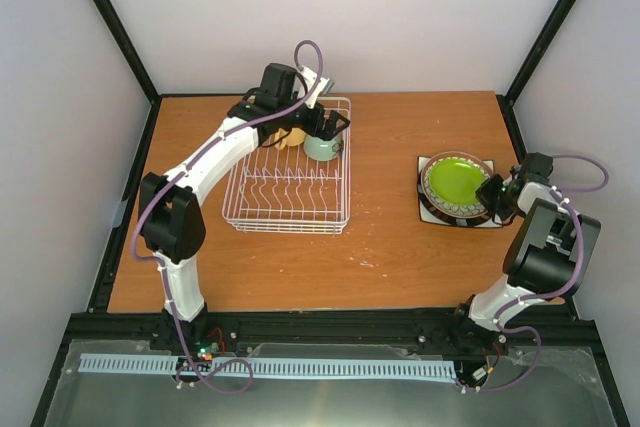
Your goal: Load the mixed dishes into the dish rack
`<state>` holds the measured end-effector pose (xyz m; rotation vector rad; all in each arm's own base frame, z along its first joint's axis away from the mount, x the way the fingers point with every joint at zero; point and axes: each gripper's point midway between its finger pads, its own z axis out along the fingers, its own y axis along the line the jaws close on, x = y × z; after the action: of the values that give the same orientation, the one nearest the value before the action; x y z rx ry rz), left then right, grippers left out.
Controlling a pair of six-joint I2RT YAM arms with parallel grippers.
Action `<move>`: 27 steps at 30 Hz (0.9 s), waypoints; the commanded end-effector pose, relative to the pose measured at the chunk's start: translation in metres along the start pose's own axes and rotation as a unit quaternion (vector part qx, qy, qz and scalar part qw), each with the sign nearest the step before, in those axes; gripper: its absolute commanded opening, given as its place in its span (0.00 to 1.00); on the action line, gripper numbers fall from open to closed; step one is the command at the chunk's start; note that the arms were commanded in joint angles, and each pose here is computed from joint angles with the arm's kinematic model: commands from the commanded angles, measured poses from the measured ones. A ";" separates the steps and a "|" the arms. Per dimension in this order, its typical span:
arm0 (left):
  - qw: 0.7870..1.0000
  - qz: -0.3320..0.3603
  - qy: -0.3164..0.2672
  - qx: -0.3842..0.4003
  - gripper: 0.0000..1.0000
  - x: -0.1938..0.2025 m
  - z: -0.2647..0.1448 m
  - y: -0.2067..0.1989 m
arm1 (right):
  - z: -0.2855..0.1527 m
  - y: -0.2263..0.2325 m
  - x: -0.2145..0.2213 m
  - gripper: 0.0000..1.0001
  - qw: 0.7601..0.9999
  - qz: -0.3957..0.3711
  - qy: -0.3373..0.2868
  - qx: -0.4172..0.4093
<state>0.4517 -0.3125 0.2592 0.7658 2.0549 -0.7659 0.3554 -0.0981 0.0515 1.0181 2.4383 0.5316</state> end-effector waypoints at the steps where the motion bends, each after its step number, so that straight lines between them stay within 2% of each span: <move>1: 1.000 0.016 -0.016 -0.012 1.00 -0.015 -0.006 0.005 | -0.002 0.002 0.003 0.03 1.000 0.002 -0.009 -0.006; 9: 0.999 -0.004 -0.016 0.035 1.00 -0.007 -0.001 -0.006 | -0.029 0.050 -0.007 0.03 0.991 -0.019 -0.053 -0.125; 17: 0.980 -0.067 -0.031 0.184 1.00 0.003 -0.009 -0.033 | -0.058 0.096 -0.009 0.03 0.964 -0.041 -0.075 -0.252; 21: 0.965 -0.087 -0.022 0.248 1.00 0.009 -0.010 -0.044 | -0.076 0.120 -0.005 0.03 0.939 -0.056 -0.078 -0.329; 27: 0.950 -0.091 -0.027 0.296 1.00 0.005 -0.022 -0.060 | -0.096 0.152 0.015 0.03 0.887 -0.054 -0.036 -0.457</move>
<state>0.4117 -0.3285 0.2562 0.8031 1.9738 -1.3954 0.3827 -0.0325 0.1588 0.6697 1.9317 1.1538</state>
